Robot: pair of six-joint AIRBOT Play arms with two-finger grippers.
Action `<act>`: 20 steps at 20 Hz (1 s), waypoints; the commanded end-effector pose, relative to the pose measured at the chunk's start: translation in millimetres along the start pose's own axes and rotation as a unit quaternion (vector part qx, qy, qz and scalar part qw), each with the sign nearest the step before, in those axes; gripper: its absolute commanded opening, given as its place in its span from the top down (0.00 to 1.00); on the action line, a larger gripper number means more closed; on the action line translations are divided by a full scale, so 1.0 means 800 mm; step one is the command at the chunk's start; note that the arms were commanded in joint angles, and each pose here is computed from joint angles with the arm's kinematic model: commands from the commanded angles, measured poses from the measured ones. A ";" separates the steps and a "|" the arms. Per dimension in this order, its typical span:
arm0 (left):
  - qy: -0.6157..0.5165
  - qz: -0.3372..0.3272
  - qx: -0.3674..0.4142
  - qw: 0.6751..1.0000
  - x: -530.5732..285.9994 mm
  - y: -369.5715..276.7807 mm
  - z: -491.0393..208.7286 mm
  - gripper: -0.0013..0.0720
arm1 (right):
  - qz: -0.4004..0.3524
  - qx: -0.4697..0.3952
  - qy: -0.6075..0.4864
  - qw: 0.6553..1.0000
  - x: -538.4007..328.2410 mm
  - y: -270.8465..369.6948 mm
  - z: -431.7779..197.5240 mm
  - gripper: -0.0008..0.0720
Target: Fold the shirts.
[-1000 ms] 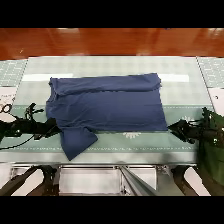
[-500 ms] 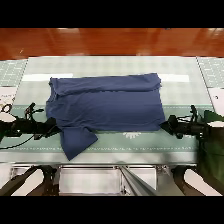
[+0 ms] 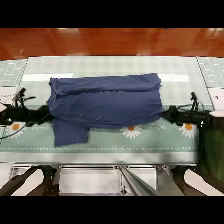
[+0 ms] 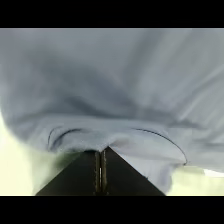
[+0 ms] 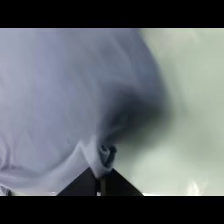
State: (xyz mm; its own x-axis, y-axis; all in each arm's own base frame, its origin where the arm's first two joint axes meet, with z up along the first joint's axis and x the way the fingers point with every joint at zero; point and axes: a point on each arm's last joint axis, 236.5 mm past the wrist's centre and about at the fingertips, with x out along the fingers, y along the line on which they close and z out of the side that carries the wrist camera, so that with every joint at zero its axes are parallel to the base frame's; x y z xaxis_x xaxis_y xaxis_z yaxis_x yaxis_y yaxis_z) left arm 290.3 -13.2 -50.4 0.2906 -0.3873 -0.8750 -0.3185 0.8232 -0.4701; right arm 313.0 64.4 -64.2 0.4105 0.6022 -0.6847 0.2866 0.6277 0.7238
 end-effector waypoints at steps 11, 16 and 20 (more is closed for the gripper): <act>-0.045 -0.026 0.031 0.998 0.046 -0.086 0.214 0.96 | 0.017 -0.052 -0.017 0.998 0.042 0.076 0.196 0.96; -0.045 -0.036 0.018 0.998 0.069 -0.096 0.271 0.96 | 0.022 -0.055 -0.016 0.998 0.070 0.077 0.236 0.96; -0.033 -0.040 0.023 0.998 0.089 -0.100 0.279 0.96 | 0.026 -0.059 -0.024 0.998 0.086 0.082 0.262 0.96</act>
State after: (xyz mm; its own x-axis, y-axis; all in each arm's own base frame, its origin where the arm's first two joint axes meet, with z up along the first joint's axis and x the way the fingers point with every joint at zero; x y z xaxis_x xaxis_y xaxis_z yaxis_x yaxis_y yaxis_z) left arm 528.4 -10.1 -40.6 0.3882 -0.4127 -0.8240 -0.2527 0.8122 -0.5258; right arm 524.1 43.6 -41.4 0.4533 0.6147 -0.6454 0.1615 0.6555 0.7377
